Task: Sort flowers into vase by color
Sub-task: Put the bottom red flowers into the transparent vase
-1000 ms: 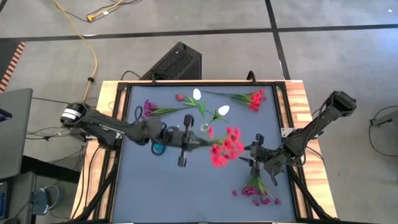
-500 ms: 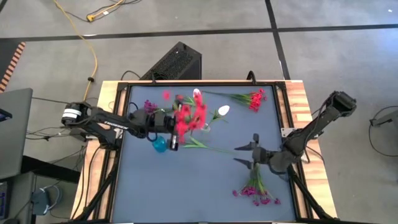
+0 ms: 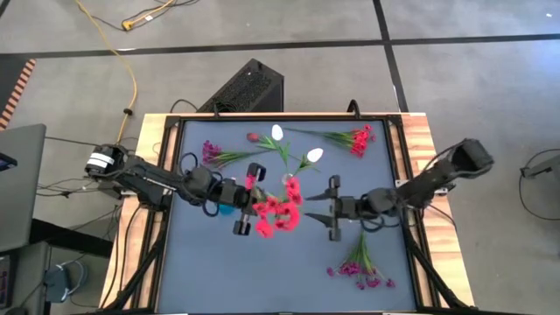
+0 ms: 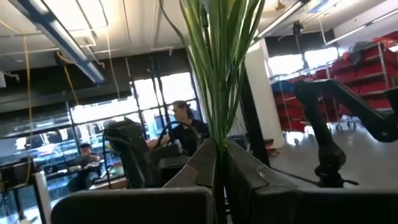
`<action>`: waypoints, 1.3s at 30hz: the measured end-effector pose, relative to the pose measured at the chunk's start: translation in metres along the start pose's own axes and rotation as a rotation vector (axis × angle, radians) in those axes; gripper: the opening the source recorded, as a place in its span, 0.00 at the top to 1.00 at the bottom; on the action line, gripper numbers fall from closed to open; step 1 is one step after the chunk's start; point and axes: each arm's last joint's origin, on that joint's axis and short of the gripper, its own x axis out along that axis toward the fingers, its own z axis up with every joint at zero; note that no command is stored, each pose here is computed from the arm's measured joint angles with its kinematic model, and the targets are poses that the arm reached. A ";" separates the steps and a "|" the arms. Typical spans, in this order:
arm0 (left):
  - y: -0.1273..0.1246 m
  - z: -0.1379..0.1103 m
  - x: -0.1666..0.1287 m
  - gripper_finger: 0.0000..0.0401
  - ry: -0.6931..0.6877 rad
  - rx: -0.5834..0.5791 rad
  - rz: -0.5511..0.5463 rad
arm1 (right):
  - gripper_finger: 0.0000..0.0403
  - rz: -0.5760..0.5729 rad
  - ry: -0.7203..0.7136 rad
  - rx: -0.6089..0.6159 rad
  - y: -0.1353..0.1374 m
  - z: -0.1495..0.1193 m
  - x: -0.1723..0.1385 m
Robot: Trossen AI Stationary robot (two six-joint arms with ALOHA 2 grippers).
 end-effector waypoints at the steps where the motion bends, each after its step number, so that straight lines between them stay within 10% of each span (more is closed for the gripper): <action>1: -0.002 0.000 0.000 1.00 0.001 -0.004 -0.004 | 0.46 0.013 -0.018 0.000 0.001 -0.002 0.005; 29: -0.014 -0.024 0.014 1.00 -0.045 -0.065 0.008 | 0.46 0.037 -0.012 -0.014 0.020 0.001 0.078; 39: -0.018 -0.023 0.014 1.00 -0.051 -0.068 0.002 | 0.70 0.037 0.019 -0.073 0.026 -0.010 0.087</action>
